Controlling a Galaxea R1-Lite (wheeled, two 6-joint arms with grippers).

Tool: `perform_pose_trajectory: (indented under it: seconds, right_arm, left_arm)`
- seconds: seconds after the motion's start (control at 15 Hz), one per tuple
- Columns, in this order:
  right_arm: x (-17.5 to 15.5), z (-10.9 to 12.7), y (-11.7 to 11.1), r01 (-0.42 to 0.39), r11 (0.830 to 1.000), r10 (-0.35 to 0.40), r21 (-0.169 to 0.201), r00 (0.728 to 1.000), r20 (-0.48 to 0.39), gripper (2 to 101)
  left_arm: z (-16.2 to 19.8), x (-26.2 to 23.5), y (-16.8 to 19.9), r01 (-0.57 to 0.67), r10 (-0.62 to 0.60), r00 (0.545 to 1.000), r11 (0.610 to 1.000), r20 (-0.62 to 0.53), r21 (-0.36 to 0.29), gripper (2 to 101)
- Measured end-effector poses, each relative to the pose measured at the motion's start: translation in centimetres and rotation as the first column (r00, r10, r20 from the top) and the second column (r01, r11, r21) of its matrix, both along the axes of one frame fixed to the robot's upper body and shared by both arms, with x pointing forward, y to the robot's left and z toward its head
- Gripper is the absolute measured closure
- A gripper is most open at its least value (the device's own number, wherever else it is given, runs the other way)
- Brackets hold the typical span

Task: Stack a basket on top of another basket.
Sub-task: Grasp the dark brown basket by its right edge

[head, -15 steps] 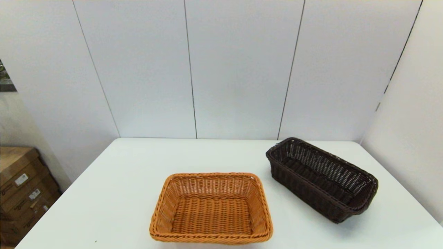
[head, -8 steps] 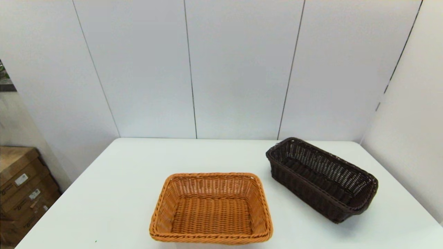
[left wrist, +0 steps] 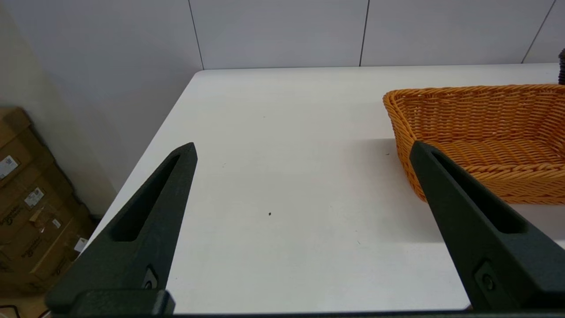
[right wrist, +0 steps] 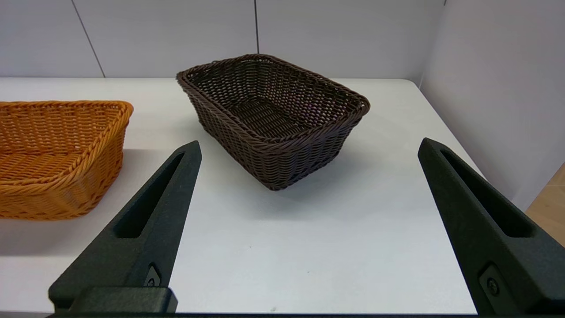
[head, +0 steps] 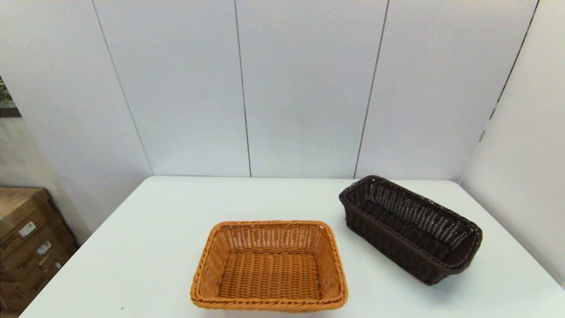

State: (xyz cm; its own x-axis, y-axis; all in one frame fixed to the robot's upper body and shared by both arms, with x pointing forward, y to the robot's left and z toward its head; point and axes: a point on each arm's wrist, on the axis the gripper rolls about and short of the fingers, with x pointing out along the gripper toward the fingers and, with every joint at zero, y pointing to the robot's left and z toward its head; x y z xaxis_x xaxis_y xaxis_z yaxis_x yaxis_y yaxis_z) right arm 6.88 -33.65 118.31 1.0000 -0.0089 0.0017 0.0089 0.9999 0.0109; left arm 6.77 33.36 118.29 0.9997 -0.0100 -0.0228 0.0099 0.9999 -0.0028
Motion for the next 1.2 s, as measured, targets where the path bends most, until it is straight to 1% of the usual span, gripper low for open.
perform_pose_trajectory:
  seconds: [0.8,1.2]
  right_arm:
    - [0.0,-0.02,0.0,0.0,1.0,0.0,-0.002,1.0,-0.002,5.0]
    - [-0.06,0.0,0.0,0.002,1.0,-0.002,-0.011,1.0,-0.014,5.0]
  left_arm:
    - [0.0,0.0,0.0,0.0,0.0,1.0,1.0,0.0,0.0,5.4]
    - [0.0,0.0,0.0,0.0,0.0,1.0,1.0,0.0,0.0,5.4]
